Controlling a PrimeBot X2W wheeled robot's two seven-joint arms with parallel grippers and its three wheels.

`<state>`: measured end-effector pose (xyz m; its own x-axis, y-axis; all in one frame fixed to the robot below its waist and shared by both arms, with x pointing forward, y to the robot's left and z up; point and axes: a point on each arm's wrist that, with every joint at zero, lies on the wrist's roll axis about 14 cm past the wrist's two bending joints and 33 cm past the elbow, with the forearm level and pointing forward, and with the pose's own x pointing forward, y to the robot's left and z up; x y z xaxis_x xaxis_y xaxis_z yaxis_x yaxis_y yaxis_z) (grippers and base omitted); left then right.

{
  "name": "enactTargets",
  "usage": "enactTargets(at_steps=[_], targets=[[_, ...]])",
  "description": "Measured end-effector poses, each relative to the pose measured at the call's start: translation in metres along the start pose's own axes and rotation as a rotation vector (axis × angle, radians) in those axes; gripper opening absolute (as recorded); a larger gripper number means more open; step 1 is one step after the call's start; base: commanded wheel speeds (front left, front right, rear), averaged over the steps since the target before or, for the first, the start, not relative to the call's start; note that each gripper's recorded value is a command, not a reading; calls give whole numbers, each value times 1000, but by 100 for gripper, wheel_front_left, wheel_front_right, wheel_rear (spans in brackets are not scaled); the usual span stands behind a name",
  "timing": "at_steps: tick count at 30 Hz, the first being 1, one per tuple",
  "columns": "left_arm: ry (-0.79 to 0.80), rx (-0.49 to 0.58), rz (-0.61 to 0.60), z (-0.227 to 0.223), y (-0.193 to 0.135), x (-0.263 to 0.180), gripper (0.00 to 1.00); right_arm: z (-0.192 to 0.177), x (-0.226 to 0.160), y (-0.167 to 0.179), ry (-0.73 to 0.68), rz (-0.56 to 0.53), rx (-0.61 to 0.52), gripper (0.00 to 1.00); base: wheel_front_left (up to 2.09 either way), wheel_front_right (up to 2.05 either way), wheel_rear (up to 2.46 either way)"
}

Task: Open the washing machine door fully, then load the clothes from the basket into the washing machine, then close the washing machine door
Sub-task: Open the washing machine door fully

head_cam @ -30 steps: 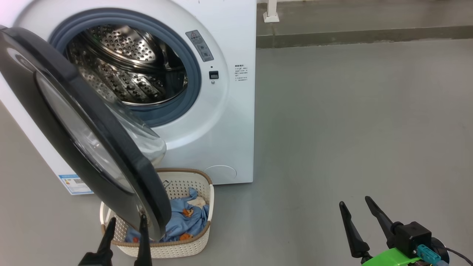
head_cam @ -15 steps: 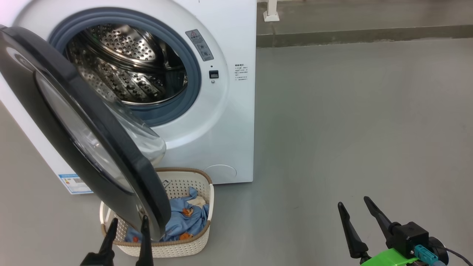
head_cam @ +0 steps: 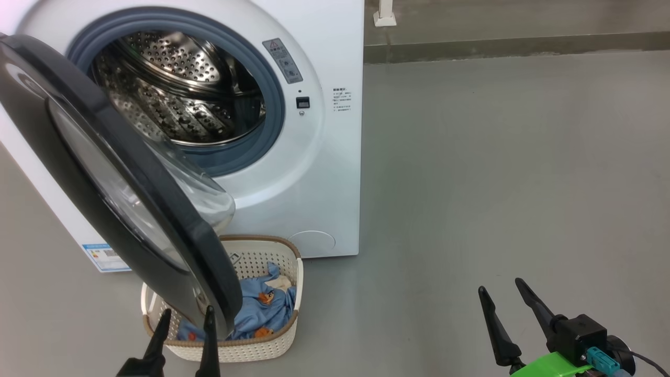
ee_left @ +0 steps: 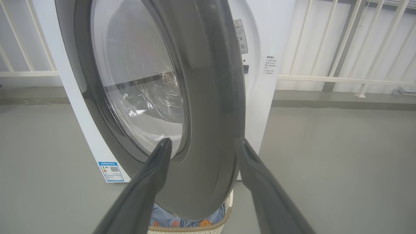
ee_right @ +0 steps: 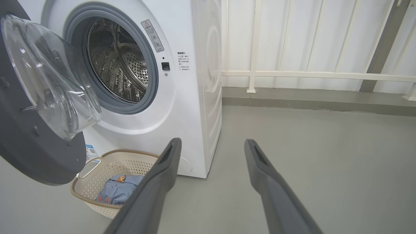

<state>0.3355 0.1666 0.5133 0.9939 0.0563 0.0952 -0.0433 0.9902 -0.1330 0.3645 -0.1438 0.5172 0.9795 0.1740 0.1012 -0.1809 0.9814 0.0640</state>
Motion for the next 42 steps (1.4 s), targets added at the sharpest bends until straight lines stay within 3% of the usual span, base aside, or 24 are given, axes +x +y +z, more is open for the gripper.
enactTargets(at_steps=[17,18,19,20,21,31,42], targets=[[11,1,5,-3,1,0,100,-4,2,3,13,7,-10,100,0,0,0],[11,0,5,-3,2,0,95,-5,2,3,13,8,-9,100,0,0,0],[12,-1,6,-4,2,0,49,-5,2,3,14,8,-9,100,0,0,0],[12,-2,6,-4,2,0,15,-5,2,3,14,8,-9,100,0,0,0],[13,-4,6,-4,2,0,0,-5,2,3,15,8,-9,100,0,0,0],[-5,-21,17,2,6,2,0,-8,1,3,23,8,-11,100,0,0,0],[-174,-84,51,57,18,14,0,-9,1,4,24,8,-13,100,0,0,0]])
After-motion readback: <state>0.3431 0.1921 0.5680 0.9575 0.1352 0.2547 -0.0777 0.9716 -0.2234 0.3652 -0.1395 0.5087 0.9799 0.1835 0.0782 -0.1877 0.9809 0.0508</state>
